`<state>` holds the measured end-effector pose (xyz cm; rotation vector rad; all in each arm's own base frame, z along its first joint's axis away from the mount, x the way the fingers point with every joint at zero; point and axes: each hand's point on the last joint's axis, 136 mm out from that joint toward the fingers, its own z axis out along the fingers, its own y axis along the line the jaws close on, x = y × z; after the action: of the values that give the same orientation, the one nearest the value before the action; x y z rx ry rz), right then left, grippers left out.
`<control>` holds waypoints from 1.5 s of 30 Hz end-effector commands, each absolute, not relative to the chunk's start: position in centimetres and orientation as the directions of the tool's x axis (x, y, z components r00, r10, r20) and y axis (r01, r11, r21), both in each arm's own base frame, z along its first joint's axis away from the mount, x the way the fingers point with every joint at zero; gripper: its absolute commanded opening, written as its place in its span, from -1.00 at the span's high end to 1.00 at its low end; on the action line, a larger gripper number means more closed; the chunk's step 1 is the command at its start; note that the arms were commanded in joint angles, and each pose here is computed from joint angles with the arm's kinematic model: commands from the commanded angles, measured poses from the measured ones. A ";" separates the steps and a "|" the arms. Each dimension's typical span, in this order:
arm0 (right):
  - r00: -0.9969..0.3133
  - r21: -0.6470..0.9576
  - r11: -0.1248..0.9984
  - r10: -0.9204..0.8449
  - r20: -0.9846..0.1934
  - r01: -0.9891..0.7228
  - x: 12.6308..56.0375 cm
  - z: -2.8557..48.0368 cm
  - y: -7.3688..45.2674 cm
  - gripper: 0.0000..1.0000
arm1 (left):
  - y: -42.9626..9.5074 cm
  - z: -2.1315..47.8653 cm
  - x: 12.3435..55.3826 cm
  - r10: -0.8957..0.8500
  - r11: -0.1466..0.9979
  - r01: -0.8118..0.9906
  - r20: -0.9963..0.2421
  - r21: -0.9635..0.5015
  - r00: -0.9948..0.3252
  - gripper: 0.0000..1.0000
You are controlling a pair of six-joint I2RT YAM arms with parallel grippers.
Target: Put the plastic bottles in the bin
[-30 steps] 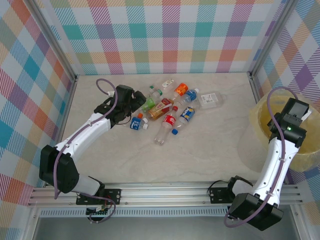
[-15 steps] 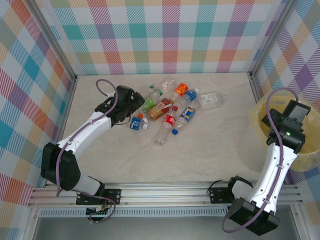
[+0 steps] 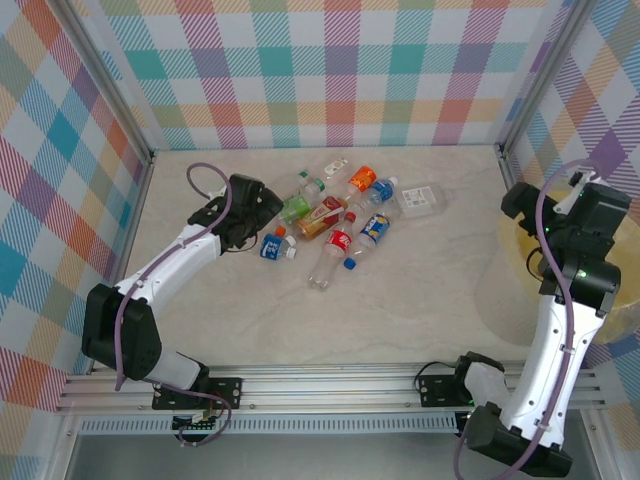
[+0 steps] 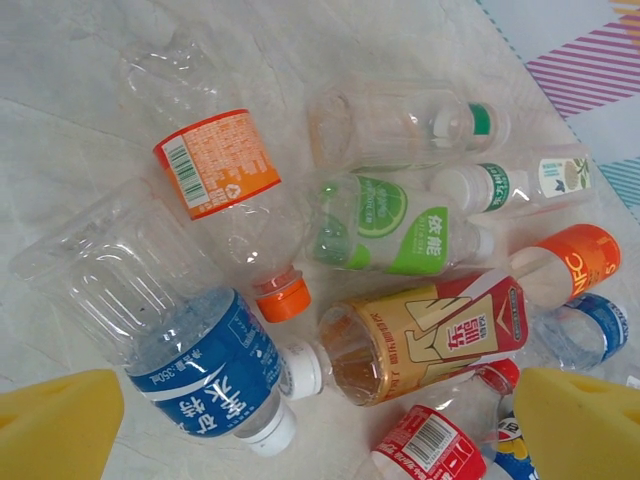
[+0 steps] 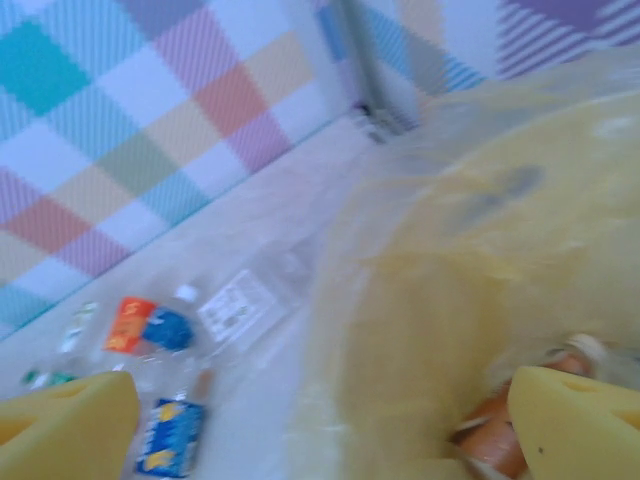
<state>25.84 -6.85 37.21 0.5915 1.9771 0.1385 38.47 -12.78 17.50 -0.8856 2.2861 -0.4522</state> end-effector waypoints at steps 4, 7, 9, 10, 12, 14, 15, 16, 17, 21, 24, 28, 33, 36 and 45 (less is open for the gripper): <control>-0.383 0.395 0.909 0.415 -0.825 0.134 30.2 39.5 -1.4 -0.99 | -11.2 16.3 37.3 -0.721 0.691 -0.523 -0.424 -0.498 -0.548 -1.00; -0.450 0.359 0.932 0.344 -0.824 0.056 32.8 38.9 1.2 -0.99 | -10.7 16.4 36.7 -0.727 0.686 -0.526 -0.429 -0.503 -0.536 -1.00; -0.474 0.320 0.947 0.300 -0.828 0.041 34.5 38.2 2.2 -0.99 | -10.5 16.6 36.3 -0.728 0.684 -0.515 -0.432 -0.517 -0.533 -1.00; -0.488 0.305 0.952 0.281 -0.826 0.032 35.2 37.6 2.7 -0.99 | -10.4 16.7 36.2 -0.729 0.682 -0.511 -0.434 -0.523 -0.529 -1.00; -0.518 0.285 0.958 0.245 -0.819 0.001 36.8 36.6 4.0 -0.99 | -10.1 16.8 35.8 -0.733 0.679 -0.512 -0.441 -0.526 -0.518 -1.00; -0.558 0.272 0.962 0.210 -0.803 -0.029 38.2 35.1 5.4 -0.99 | -9.7 16.8 35.4 -0.741 0.671 -0.524 -0.442 -0.524 -0.506 -1.00; -0.577 0.268 0.963 0.199 -0.792 -0.036 38.9 34.4 6.0 -0.99 | -9.5 16.8 35.2 -0.744 0.667 -0.530 -0.443 -0.524 -0.500 -1.00; -0.594 0.264 0.964 0.193 -0.781 -0.033 39.5 33.6 6.3 -0.99 | -9.3 16.7 35.1 -0.748 0.663 -0.535 -0.443 -0.523 -0.494 -1.00; -0.609 0.262 0.964 0.186 -0.771 -0.037 40.2 32.7 6.7 -0.99 | -9.2 16.7 35.0 -0.752 0.658 -0.540 -0.440 -0.524 -0.490 -1.00; -0.659 0.268 0.963 0.190 -0.728 -0.019 42.7 29.0 7.3 -0.99 | -9.1 16.5 34.6 -0.761 0.649 -0.549 -0.432 -0.527 -0.485 -1.00; -0.702 0.256 0.967 0.175 -0.690 -0.011 44.3 25.8 7.7 -0.99 | -8.7 16.7 34.2 -0.762 0.647 -0.556 -0.436 -0.522 -0.479 -1.00; -0.771 0.220 0.975 0.140 -0.621 0.000 46.0 21.2 7.7 -0.99 | -8.3 17.0 33.7 -0.764 0.645 -0.562 -0.444 -0.518 -0.468 -1.00; -0.816 0.190 0.980 0.164 -0.555 0.068 48.3 16.6 7.3 -0.99 | -7.8 17.1 33.1 -0.770 0.638 -0.573 -0.447 -0.514 -0.455 -1.00; -0.806 0.159 0.976 0.212 -0.552 0.148 50.0 14.9 6.4 -0.96 | -7.6 17.1 32.9 -0.772 0.635 -0.578 -0.447 -0.513 -0.451 -1.00; -0.772 0.022 0.941 0.292 -0.565 0.339 54.2 11.9 3.3 -0.99 | -7.0 17.5 32.3 -0.775 0.630 -0.583 -0.459 -0.513 -0.434 -1.00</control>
<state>52.87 4.50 11.47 0.3761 2.5465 -0.0082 32.92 -8.26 17.52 -1.0263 2.1905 -0.4074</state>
